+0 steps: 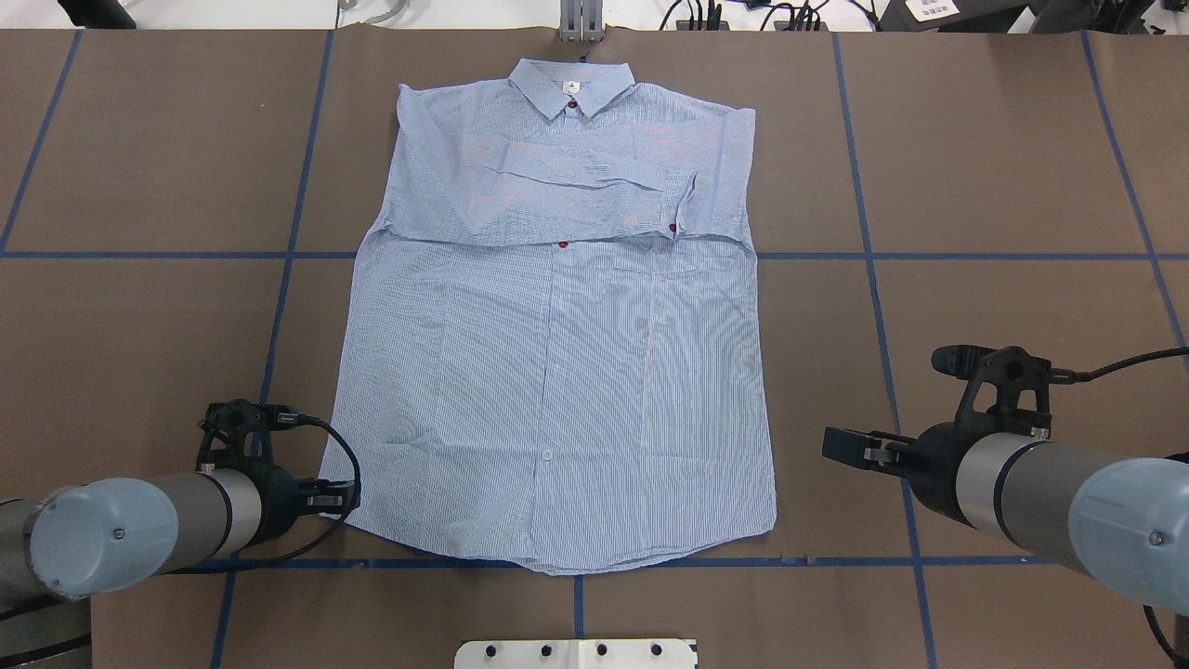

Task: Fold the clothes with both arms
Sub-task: 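Grasp the hem corners with the left and right grippers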

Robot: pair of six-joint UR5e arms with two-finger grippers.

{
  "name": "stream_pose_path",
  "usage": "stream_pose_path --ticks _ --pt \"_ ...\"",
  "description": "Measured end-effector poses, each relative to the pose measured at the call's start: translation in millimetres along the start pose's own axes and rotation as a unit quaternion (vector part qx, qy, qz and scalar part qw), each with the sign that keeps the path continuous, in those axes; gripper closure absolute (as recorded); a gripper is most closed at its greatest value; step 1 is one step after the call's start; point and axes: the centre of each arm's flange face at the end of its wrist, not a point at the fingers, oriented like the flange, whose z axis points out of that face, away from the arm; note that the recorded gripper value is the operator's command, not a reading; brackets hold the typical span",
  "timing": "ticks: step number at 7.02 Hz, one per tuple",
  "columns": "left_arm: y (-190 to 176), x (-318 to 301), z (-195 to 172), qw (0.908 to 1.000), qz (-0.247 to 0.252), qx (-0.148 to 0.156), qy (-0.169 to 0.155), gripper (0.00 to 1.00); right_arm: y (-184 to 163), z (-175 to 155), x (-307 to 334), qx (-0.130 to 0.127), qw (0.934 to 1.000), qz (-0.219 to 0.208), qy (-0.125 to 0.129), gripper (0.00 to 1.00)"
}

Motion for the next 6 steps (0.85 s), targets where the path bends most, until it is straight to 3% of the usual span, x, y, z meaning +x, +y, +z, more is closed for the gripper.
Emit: stream_pose_path --ticks 1,2,3,5,6 --pt "1.5 0.6 0.3 1.0000 0.001 -0.001 0.000 0.44 0.1 0.0 0.0 0.000 1.0000 0.000 0.000 0.00" --pt "3.0 1.1 0.6 1.0000 0.001 -0.003 0.001 0.58 0.2 0.0 -0.1 0.000 1.0000 0.000 0.000 0.00" --pt "3.9 1.1 0.8 1.0000 0.002 -0.003 0.000 0.64 0.2 0.0 0.0 0.000 1.0000 0.000 0.000 0.00" --pt "4.8 -0.3 1.8 1.0000 0.001 -0.004 -0.003 0.65 0.2 0.0 -0.1 0.000 1.0000 0.000 0.000 0.00" --pt "4.8 -1.0 2.3 1.0000 -0.002 -0.004 -0.005 0.81 0.3 0.0 -0.1 0.000 1.0000 0.000 0.000 0.00"
